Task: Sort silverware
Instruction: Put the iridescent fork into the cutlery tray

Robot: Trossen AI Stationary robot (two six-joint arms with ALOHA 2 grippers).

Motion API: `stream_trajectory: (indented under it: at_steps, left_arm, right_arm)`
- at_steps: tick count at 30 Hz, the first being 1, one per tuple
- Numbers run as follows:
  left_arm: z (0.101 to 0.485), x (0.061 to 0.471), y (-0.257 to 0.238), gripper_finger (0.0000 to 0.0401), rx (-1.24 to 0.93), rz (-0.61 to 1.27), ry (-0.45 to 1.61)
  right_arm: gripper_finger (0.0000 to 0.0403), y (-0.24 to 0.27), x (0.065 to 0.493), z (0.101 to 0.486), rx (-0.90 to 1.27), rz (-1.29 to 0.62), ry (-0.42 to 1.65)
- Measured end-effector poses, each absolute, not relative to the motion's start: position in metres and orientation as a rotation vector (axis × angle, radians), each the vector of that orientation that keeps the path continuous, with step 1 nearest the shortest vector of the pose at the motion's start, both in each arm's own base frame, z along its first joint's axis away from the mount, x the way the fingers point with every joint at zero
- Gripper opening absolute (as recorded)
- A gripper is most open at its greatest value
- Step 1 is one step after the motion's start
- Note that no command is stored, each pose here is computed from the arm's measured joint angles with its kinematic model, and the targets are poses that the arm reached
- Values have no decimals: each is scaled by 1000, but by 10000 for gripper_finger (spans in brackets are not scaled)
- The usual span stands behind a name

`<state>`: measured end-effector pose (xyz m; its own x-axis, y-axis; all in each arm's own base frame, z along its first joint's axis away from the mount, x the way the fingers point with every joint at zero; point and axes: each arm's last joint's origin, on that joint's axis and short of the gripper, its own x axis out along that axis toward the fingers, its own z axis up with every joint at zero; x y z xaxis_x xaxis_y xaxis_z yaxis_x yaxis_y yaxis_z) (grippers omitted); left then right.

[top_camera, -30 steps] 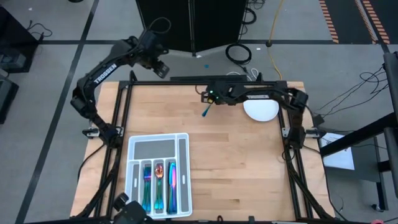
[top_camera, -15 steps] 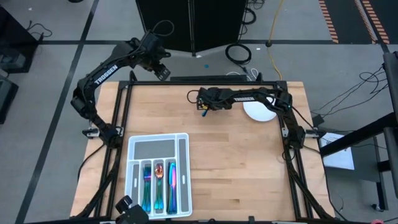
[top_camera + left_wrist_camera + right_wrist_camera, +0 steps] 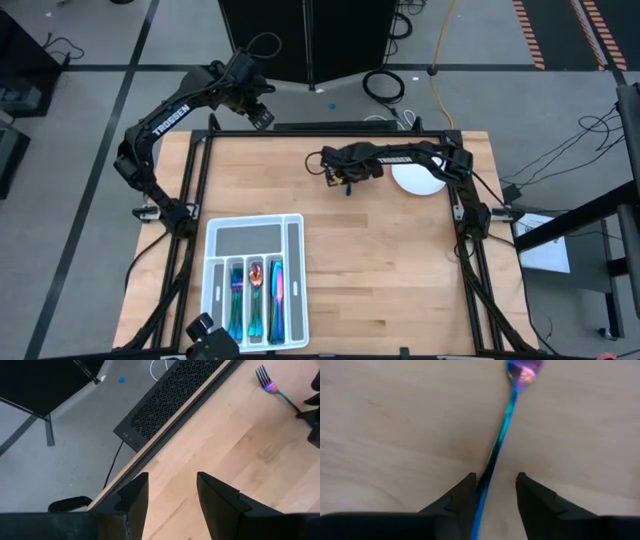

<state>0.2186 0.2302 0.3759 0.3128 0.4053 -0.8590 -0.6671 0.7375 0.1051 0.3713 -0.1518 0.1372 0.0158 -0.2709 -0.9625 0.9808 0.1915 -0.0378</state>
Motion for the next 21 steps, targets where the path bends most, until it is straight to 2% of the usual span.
stream_trajectory:
  at_steps: [3,9,13,21]
  left_arm:
    - [376,219,230,169,-291,720,1031]
    - [376,219,230,169,-289,719,1031]
    - [376,219,231,169,-287,720,1028]
    - [376,219,231,169,-291,723,1026]
  right_arm:
    - [109,-150,366,139,828,-1211,1147]
    - [61,-161,367,137,805,-1202,1101]
    - [47,-173,372,138,791,-1189,1003]
    - [11,-186,364,133,870,-1171,1061]
